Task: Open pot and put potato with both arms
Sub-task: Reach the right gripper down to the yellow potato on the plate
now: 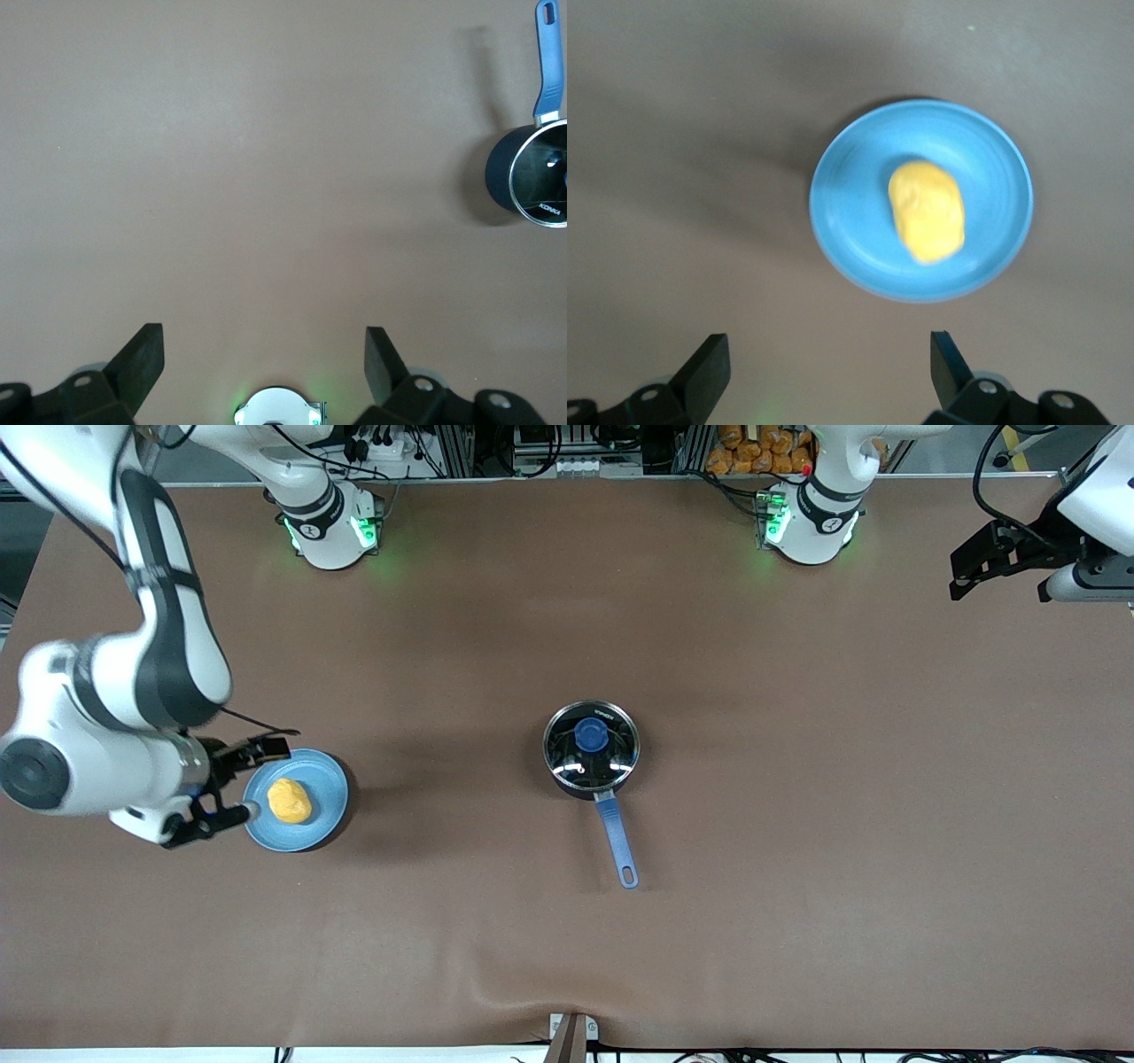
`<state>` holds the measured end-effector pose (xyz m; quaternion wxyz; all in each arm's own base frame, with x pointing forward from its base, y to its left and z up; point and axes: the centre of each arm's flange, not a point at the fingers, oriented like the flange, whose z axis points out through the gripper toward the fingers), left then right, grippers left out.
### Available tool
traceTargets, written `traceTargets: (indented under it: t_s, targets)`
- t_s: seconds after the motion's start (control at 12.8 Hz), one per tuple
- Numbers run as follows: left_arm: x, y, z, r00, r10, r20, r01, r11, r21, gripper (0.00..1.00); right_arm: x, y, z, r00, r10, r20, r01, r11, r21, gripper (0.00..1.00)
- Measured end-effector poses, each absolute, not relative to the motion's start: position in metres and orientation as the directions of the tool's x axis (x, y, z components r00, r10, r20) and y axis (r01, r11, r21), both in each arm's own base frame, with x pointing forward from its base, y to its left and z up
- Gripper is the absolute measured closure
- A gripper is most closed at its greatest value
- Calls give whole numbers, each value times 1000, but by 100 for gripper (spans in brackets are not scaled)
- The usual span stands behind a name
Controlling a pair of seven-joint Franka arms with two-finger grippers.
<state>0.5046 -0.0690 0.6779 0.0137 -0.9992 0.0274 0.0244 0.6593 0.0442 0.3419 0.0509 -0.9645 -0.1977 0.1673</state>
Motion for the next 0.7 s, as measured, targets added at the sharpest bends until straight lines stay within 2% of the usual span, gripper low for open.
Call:
traceTargets:
  t_s: [0.31,0.7]
  targets:
    - [505,-79,675,996,-73,-54,-75,-997,-27,0,671,18,255,819,492,-297,445,-870,-213,0]
    - [514,-121,654,986,-146,-77,-148,-989,-28,0,673,5,222,819,514,-254,474,-857,-204,0]
